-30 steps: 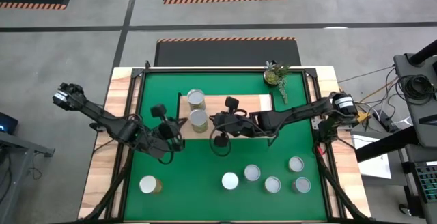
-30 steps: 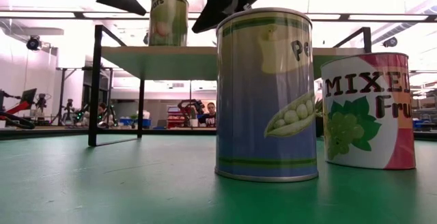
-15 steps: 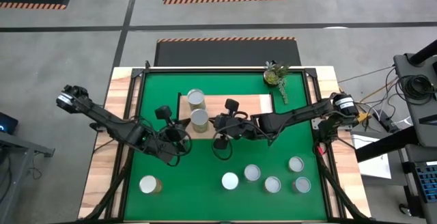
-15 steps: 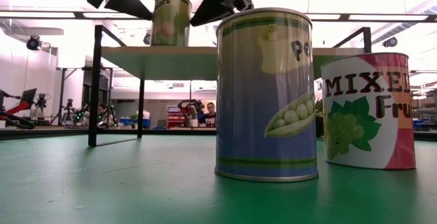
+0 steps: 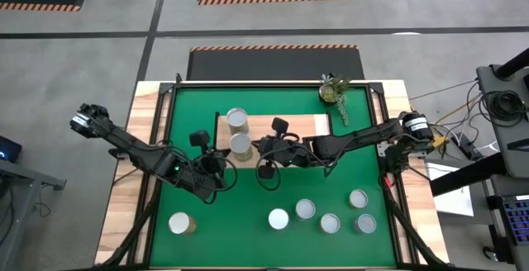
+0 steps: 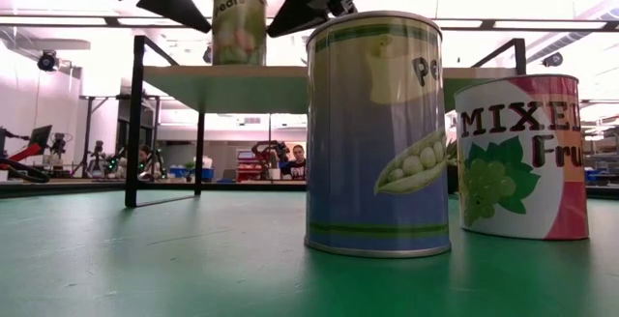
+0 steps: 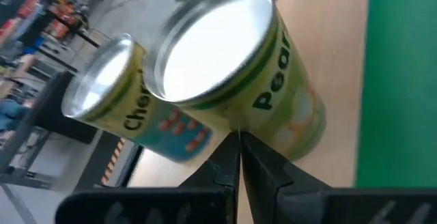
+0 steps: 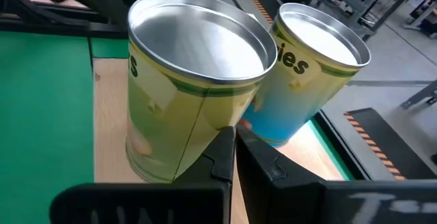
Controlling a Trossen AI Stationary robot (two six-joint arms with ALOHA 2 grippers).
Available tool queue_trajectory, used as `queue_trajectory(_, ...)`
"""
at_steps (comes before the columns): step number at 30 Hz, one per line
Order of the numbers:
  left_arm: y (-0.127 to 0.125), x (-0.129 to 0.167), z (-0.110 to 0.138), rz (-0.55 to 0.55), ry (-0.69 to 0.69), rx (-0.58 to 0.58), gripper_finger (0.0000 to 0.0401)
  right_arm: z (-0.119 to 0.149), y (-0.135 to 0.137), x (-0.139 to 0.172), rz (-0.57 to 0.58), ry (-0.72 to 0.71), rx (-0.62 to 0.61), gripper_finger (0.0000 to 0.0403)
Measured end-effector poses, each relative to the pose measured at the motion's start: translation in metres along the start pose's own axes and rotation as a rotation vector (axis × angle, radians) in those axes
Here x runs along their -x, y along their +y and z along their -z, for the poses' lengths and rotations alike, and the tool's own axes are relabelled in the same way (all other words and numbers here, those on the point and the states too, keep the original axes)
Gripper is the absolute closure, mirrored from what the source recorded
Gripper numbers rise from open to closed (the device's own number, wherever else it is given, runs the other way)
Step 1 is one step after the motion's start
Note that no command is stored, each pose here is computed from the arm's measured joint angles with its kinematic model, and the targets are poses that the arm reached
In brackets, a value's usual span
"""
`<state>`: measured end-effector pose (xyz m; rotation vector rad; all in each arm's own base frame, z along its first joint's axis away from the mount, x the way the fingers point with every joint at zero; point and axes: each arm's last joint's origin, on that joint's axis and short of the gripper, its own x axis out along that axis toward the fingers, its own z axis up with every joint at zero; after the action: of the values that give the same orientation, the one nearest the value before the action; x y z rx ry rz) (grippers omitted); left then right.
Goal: Pick and place cans onto a shelf
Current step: Put the canned pears on the shelf
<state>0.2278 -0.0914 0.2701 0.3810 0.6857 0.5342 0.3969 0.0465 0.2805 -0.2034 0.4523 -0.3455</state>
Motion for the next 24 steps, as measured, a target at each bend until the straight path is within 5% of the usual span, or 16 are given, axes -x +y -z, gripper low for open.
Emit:
queue_trajectory(12,0.006,0.009,0.008,0.050,0.052,-0.004,0.0401,0.006,0.006,-0.010,0.005,0.003,0.028,0.0394)
queue_trajectory(24,0.017,0.042,0.010,0.050,-0.080,0.031,0.0401,0.005,0.011,-0.006,-0.016,-0.001,0.028,0.0394)
